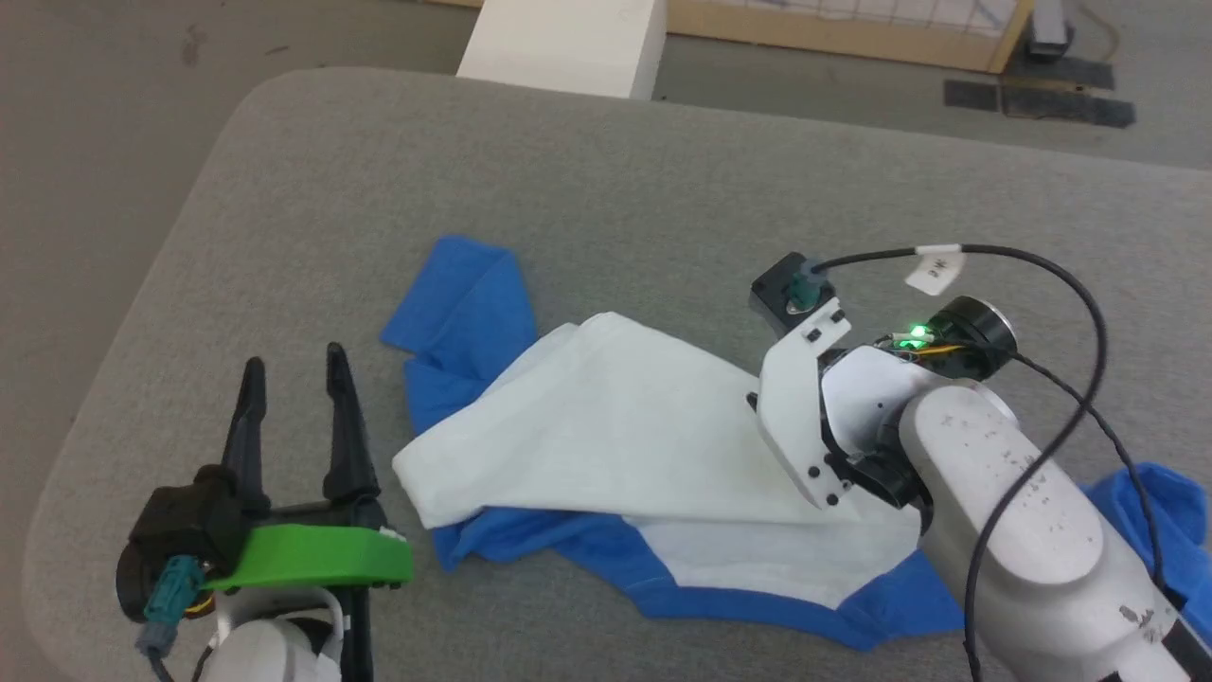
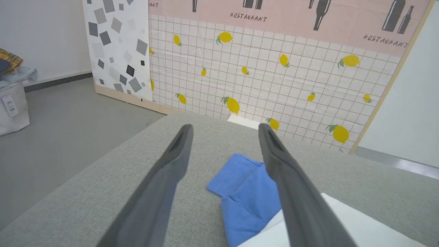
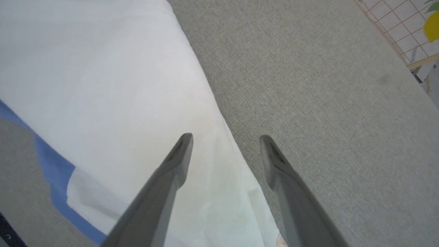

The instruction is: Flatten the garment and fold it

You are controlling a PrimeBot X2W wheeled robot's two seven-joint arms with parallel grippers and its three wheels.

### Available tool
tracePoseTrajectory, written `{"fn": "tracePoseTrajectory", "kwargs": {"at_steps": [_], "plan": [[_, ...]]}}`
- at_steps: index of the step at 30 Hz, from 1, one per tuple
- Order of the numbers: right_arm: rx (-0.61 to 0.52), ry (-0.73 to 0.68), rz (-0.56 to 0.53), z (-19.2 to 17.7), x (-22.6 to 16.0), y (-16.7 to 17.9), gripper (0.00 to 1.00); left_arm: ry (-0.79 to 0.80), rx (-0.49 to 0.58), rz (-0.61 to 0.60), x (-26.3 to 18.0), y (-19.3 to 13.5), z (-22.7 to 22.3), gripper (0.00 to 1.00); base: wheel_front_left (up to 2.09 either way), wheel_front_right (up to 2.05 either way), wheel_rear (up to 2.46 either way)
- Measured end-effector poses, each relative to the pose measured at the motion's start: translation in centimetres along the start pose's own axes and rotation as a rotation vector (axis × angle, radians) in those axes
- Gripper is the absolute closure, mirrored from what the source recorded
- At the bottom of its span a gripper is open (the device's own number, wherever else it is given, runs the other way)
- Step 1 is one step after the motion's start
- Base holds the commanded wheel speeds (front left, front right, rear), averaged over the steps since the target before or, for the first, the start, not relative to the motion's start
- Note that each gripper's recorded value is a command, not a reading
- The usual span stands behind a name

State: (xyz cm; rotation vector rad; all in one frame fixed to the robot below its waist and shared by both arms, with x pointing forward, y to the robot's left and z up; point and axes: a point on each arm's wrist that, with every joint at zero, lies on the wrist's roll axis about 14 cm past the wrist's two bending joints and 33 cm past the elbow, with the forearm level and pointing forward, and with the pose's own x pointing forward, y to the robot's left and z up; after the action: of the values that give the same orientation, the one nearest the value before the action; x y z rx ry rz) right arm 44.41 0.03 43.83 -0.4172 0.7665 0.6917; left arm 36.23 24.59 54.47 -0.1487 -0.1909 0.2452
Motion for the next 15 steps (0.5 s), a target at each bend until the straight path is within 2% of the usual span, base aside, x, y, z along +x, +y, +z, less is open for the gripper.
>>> {"fn": "tracePoseTrajectory", "kwargs": {"at_steps": [5, 8, 9, 10, 15], "plan": [[-0.11, 0.145, 0.06, -1.9, 2.6, 1.2, 0.0, 0.029, -0.001, 0.027, -0.3, 0.5, -1.1, 0.0, 0.0, 0.0, 0.0], [-0.127, 0.215, 0.124, -3.3, 3.6, 2.4, 0.0, 0.05, 0.012, 0.041, -0.6, 1.1, -1.7, 0.0, 0.0, 0.0, 0.0], [-0.126, 0.226, 0.143, -3.4, 3.8, 2.7, 0.59, 0.057, 0.019, 0.046, -0.7, 1.3, -1.9, 0.0, 0.0, 0.0, 0.0], [-0.125, 0.224, 0.152, -3.3, 4.0, 2.7, 1.0, 0.062, 0.022, 0.05, -0.7, 1.4, -2.1, 0.0, 0.0, 0.0, 0.0], [-0.11, 0.173, 0.163, -1.7, 4.6, 2.0, 1.0, 0.086, 0.029, 0.065, -1.0, 2.1, -2.8, 0.0, 0.0, 0.0, 0.0]]}}
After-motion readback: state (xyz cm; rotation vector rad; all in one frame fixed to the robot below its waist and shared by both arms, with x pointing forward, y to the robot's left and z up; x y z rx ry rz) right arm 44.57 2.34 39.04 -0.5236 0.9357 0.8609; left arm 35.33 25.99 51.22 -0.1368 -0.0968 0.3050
